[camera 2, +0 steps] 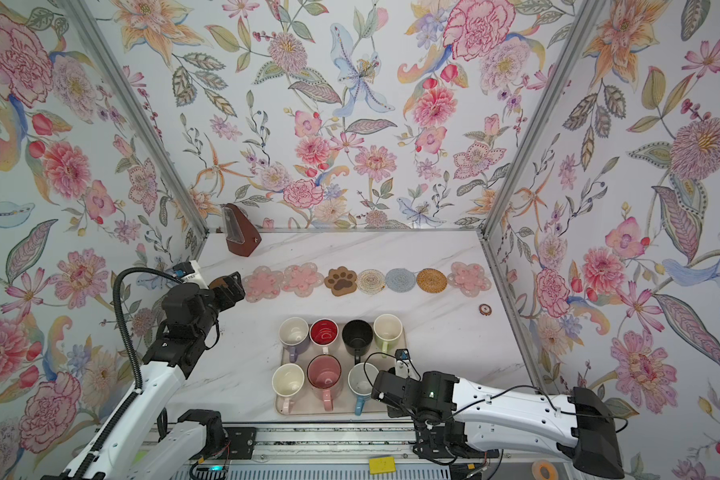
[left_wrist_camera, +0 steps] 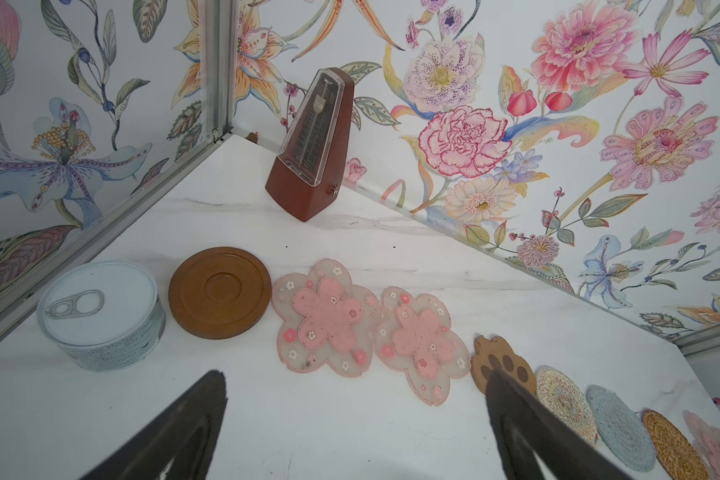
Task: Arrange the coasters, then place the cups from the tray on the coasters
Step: 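Move the right gripper down to the dark navy mug on the tray, then grasp the dark navy mug with the right gripper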
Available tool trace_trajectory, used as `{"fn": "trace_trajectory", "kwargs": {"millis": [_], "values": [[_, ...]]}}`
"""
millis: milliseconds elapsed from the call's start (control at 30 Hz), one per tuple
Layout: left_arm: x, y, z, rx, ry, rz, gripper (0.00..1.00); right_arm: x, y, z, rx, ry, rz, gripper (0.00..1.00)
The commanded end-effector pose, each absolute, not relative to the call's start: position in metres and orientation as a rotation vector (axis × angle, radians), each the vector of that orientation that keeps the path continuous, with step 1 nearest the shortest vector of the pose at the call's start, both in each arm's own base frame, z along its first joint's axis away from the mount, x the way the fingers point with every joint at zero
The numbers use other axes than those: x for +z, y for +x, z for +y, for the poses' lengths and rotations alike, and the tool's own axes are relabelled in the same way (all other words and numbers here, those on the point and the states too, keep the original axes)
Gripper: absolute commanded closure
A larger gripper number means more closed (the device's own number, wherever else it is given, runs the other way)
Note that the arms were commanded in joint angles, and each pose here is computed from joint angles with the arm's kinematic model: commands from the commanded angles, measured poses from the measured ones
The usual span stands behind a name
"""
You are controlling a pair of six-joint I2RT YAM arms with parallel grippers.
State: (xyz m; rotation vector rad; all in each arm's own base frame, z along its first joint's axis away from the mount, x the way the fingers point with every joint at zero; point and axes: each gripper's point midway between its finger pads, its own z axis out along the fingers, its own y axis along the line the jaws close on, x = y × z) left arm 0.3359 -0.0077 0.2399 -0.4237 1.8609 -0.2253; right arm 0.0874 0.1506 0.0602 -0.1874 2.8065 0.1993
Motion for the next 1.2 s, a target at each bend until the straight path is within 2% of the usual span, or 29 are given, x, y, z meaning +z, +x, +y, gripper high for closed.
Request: {"fn": "trace_trajectory", "kwargs": {"millis": [0, 167, 367, 700, 967, 1167], "values": [[0.242, 0.334, -0.001, -0.192, -0.431, 1.839, 0.01, 0.062, 0.092, 0.151, 0.170, -0.196, 2.779, 0.77], [0.244, 0.333, 0.000, -0.191, -0.430, 1.833, 0.01, 0.071, 0.092, 0.151, 0.150, -0.210, 2.773, 0.89], [0.244, 0.333, 0.000, -0.190, -0.432, 1.830, 0.01, 0.100, 0.098, 0.140, 0.080, -0.215, 2.741, 0.99], [0.245, 0.332, 0.000, -0.206, -0.441, 1.816, 0.01, 0.118, 0.116, 0.108, 0.009, 0.030, 2.782, 1.00], [0.245, 0.330, -0.002, -0.229, -0.441, 1.814, 0.01, 0.157, 0.179, 0.074, -0.133, 0.174, 2.668, 1.00], [0.236, 0.329, -0.002, -0.236, -0.450, 1.829, 0.01, 0.185, 0.256, 0.052, -0.118, 0.251, 2.559, 1.00]]}}
